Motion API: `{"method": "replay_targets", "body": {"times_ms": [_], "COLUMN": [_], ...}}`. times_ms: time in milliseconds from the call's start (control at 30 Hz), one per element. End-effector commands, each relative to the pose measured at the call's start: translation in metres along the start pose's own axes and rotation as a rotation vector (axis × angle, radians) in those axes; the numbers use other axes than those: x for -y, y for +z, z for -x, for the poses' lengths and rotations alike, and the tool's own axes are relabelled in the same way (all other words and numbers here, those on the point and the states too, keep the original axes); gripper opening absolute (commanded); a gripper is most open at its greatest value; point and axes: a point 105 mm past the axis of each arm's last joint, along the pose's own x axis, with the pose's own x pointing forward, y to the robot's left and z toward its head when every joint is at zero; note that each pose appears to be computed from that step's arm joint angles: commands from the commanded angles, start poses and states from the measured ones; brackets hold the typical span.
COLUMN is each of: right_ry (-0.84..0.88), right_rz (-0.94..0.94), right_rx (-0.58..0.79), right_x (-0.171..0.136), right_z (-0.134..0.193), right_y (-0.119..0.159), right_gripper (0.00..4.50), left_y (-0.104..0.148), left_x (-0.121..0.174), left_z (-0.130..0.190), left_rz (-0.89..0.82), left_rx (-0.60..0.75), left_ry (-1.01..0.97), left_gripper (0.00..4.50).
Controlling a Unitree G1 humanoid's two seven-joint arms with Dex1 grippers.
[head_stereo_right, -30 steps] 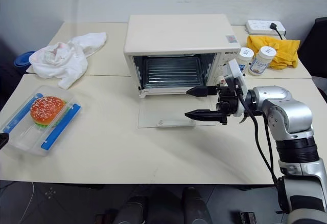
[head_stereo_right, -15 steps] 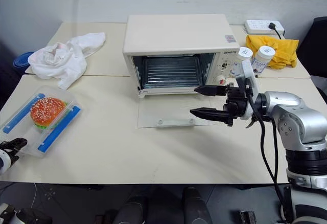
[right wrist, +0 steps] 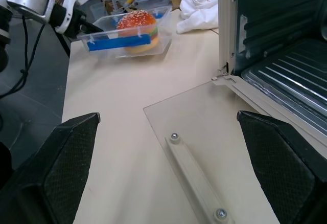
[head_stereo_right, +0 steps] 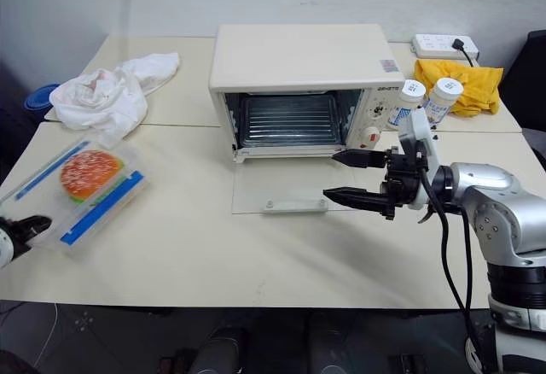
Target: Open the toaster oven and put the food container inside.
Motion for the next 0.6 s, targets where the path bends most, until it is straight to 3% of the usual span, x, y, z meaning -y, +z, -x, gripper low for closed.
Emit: {"method": "replay_targets", "body": {"times_ms": [33, 200, 367, 600], "right_ry": [-0.042, -0.131, -0.204, -0.274], "right_rz": [0.032, 0.016, 0.020, 0.020], "right_rx": [0.004, 0.002, -0.006, -0.015], "right_x": [-0.007, -0.007, -0.011, -0.028], "right_z": [0.015, 0.031, 0.046, 0.058], "right_y": [0.008, 0.003, 0.001, -0.004], "right_gripper": [4.50, 4.50, 4.50, 4.50], "left_y": [0.008, 0.012, 0.001, -0.015], "left_x": [0.053, 0.120, 0.195, 0.259], "left_z": [0.015, 0.008, -0.011, -0.028], "left_rz": [-0.165, -0.299, -0.451, -0.519], "left_rx": [-0.023, -0.077, -0.132, -0.209], "left_ry": [-0.279, -0.482, -0.598, -0.673], "left_gripper": [1.30, 1.30, 1.30, 1.30]}}
